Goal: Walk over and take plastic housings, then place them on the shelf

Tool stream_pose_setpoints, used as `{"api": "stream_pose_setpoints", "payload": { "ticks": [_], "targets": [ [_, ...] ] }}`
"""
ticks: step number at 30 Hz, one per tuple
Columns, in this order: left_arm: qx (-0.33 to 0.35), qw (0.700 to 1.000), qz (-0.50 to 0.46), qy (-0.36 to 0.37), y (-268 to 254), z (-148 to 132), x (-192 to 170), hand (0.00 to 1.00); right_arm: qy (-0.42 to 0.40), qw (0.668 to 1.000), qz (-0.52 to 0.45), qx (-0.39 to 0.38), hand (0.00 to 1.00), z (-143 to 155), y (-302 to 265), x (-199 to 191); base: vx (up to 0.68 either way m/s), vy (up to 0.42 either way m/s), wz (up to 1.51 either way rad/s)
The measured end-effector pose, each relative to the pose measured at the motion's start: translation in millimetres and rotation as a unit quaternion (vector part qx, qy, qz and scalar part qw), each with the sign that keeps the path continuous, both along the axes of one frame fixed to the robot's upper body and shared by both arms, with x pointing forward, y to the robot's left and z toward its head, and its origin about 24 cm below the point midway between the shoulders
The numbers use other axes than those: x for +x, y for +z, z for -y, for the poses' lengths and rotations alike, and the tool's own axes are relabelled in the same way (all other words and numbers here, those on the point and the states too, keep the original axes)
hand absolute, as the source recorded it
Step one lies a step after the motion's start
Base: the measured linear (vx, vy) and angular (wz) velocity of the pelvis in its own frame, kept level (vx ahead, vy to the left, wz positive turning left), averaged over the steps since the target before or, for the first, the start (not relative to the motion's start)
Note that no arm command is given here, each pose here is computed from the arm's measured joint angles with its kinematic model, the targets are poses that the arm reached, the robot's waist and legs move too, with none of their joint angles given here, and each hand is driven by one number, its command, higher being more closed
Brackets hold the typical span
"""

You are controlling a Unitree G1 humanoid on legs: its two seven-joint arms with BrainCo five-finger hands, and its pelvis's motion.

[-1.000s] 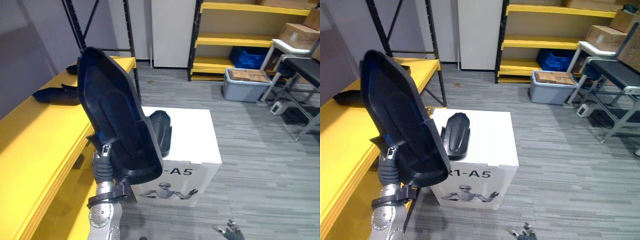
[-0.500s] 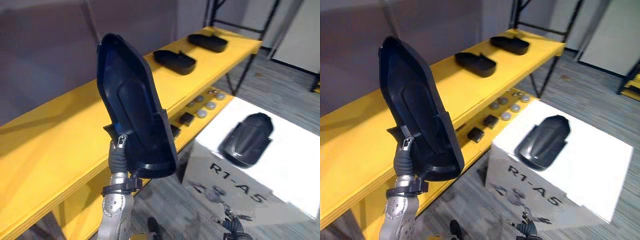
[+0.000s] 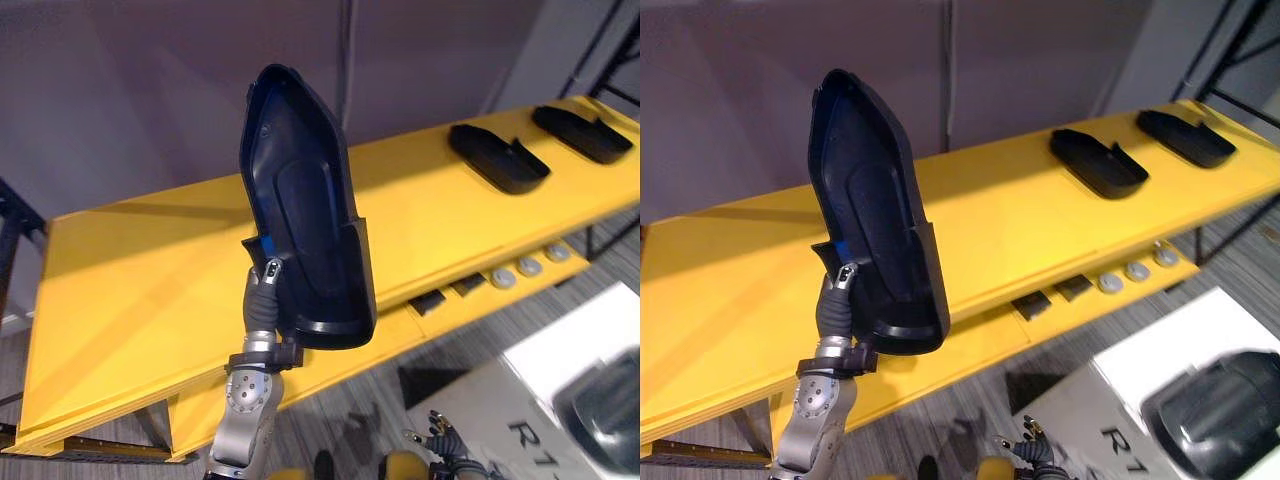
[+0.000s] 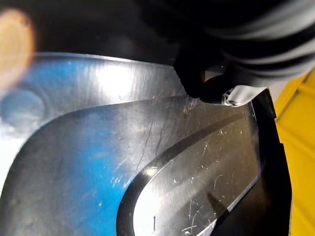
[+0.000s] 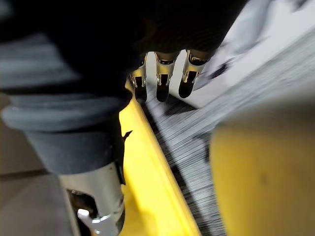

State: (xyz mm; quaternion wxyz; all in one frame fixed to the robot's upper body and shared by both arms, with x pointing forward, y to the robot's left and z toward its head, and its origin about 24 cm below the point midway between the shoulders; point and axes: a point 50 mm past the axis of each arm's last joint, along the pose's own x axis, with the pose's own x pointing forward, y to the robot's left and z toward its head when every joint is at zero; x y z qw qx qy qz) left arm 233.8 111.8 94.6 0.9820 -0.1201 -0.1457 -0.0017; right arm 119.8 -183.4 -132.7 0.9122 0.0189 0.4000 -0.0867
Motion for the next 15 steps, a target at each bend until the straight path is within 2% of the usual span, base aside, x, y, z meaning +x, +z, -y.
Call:
{"api": "stream_pose_setpoints", "payload": {
  "ticks": [5,11,15],
  "targets": [
    [-0.013,1.000,-0.005,-0.013,-1.0,12.0,1.8,1.00,0.000,1.000,-0.002,0.010,0.00,-7.0,-1.2,-1.4,0.30,-0.150,0.14],
    [-0.003,0.999,-0.041,-0.026,-17.5,19.5,6.5,1.00,0.016,1.000,-0.009,0.012,0.00,-9.7,-2.8,-4.2,0.27,-0.037,0.15],
    [0.019,0.996,-0.080,-0.018,-31.4,19.1,32.1,1.00,0.025,0.999,-0.014,0.013,0.00,-10.1,-4.8,-2.2,0.11,-0.053,0.20]
  ]
}}
